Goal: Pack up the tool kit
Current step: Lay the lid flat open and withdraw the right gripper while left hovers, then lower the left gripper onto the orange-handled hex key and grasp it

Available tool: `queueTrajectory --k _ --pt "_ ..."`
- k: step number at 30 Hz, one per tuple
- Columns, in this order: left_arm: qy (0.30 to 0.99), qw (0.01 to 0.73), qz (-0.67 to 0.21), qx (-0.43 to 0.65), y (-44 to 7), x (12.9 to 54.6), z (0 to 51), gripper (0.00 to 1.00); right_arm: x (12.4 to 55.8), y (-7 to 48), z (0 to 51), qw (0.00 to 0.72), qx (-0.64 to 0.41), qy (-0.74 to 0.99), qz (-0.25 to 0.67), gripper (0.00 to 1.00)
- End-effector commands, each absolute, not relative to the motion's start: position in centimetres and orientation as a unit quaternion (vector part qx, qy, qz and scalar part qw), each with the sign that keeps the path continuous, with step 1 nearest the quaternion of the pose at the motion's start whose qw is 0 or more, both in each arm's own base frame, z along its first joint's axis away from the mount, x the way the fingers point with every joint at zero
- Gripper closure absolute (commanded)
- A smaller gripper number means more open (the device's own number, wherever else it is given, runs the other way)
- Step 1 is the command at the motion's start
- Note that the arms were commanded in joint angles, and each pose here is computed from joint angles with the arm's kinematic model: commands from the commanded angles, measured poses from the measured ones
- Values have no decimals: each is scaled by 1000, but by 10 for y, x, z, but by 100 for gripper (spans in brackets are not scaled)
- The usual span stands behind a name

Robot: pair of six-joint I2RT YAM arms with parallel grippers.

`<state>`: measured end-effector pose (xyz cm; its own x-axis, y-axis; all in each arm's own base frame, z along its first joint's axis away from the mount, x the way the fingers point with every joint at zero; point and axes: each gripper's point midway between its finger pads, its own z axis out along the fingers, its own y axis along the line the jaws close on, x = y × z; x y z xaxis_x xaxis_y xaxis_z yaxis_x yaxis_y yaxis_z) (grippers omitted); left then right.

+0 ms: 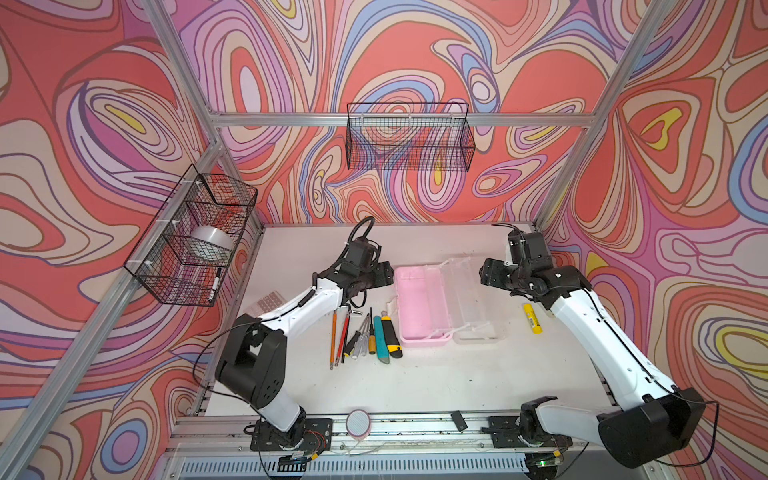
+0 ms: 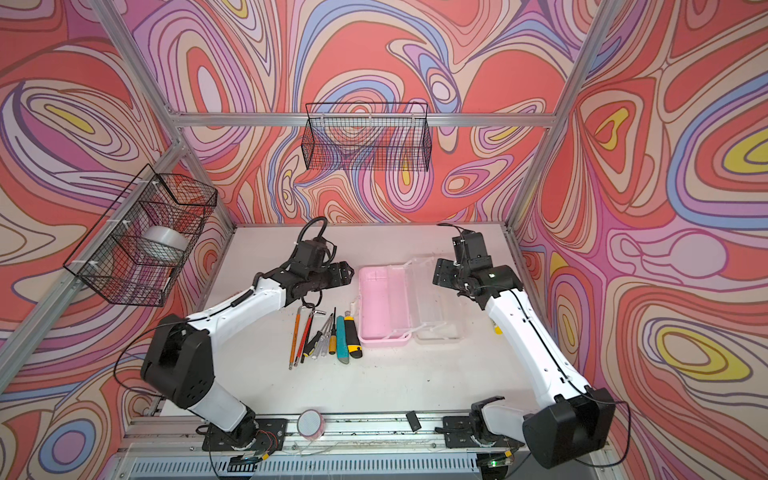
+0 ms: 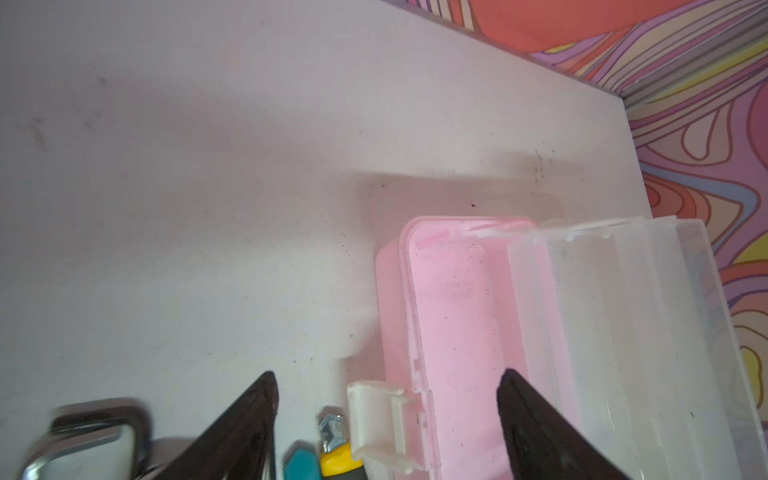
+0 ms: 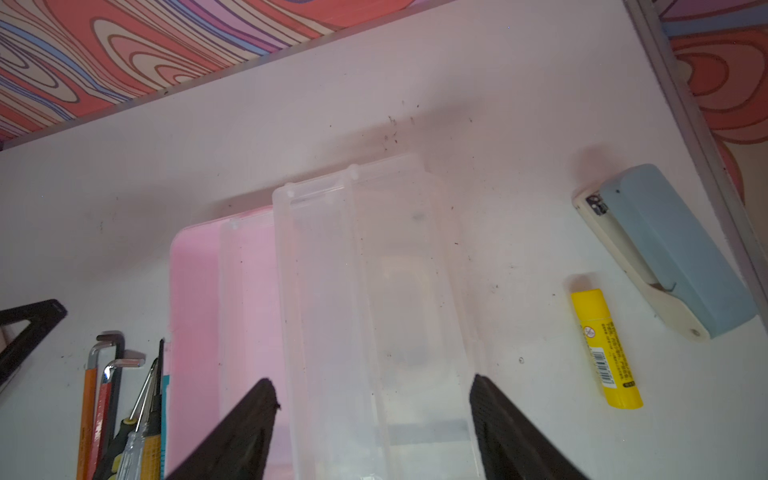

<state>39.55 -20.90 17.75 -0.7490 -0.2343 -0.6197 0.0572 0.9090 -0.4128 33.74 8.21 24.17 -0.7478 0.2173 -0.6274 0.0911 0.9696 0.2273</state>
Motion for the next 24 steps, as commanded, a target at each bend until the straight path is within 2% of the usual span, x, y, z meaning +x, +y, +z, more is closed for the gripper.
queueTrajectory --k 1,5,10,19,24 --pt "936 332 -106 -46 -162 361 162 20 329 121 261 362 43 923 124 26" --pt "942 322 -75 -62 -126 324 152 32 314 164 253 351 12 925 143 26" --pt "940 328 -48 -79 -100 297 138 36 306 192 231 330 2 929 168 28" --pt "944 298 -49 -133 -77 314 97 53 310 203 204 312 7 934 172 29" --pt "951 278 -48 -129 -82 323 78 55 309 197 202 316 12 935 160 30"
